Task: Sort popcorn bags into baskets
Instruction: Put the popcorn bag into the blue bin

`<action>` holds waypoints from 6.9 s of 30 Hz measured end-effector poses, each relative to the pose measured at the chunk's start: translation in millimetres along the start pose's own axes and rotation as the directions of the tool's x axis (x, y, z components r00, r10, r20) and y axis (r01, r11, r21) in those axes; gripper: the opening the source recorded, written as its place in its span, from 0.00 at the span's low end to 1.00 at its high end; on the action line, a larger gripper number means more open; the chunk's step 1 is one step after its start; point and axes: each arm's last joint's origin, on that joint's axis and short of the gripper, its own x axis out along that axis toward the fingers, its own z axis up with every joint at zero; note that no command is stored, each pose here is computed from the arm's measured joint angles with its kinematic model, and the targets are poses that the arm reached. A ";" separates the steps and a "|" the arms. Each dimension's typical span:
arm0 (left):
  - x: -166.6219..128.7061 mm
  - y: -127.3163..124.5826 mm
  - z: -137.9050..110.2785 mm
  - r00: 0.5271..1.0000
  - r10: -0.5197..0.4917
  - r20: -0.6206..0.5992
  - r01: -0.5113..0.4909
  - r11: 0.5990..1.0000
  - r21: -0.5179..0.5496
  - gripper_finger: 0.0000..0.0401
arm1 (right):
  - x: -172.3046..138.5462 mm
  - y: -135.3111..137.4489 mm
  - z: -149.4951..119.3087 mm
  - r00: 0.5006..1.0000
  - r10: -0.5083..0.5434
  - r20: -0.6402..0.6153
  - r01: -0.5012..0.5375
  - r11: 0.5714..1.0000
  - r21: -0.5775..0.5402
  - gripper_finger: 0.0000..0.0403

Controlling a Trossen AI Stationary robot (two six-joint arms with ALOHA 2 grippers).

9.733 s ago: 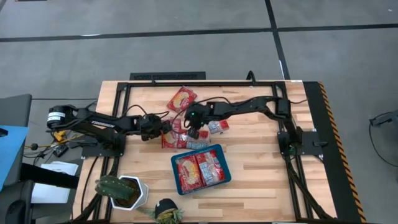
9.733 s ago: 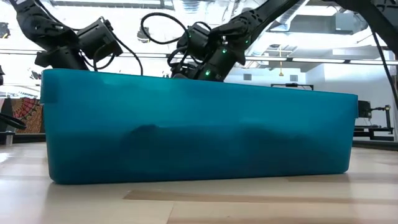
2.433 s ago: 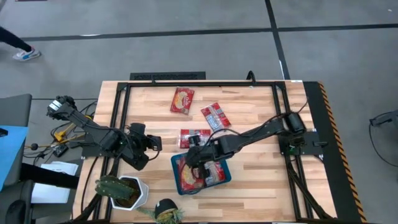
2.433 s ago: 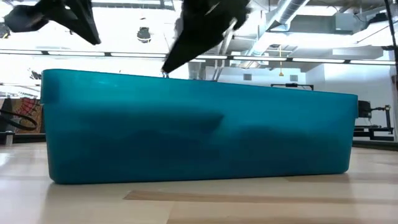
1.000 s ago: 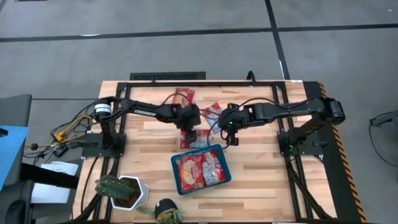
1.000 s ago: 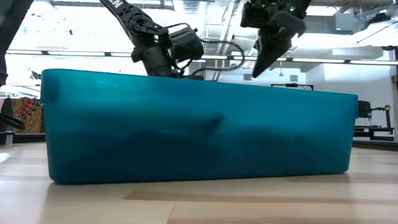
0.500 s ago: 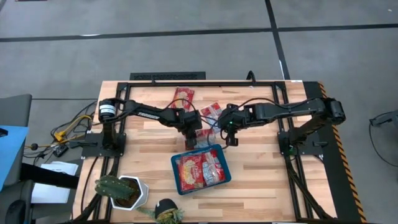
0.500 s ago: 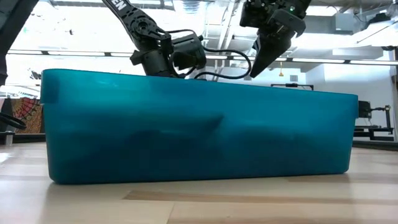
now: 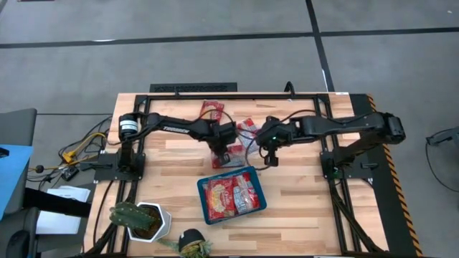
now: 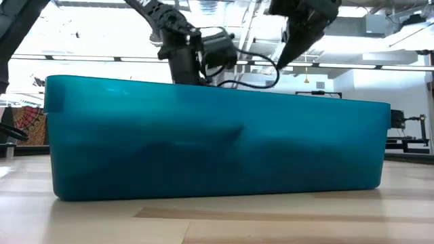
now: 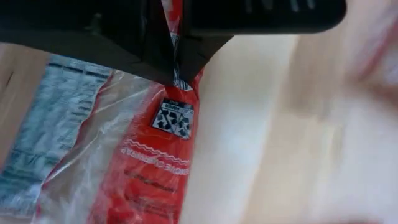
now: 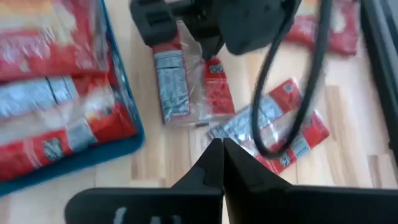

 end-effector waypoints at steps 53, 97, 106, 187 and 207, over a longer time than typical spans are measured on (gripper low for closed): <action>-116.8 -159.4 53.8 0.954 -0.268 0.130 0.038 0.542 0.840 0.00 | -114.9 -19.4 -40.5 0.980 -0.074 0.185 0.035 0.978 0.205 0.04; -230.7 27.3 85.1 0.892 0.201 0.405 -0.180 0.980 -0.091 0.38 | -68.7 -35.3 -40.5 0.903 -0.253 0.347 0.187 0.959 0.211 0.06; -271.2 76.4 42.7 0.844 0.347 0.409 -0.215 0.918 -0.334 0.18 | 22.9 -81.9 4.2 0.870 -0.173 0.462 0.099 0.979 0.181 0.03; -263.1 80.4 6.1 0.931 0.327 0.166 -0.280 0.926 -0.251 0.06 | 184.8 -12.9 131.2 0.957 0.213 -0.196 -0.233 0.969 -0.082 0.03; -253.9 40.7 -14.3 0.989 0.142 0.049 -0.146 0.986 0.085 0.66 | -113.5 -70.4 92.6 0.976 0.156 -0.152 -0.163 0.986 -0.033 0.06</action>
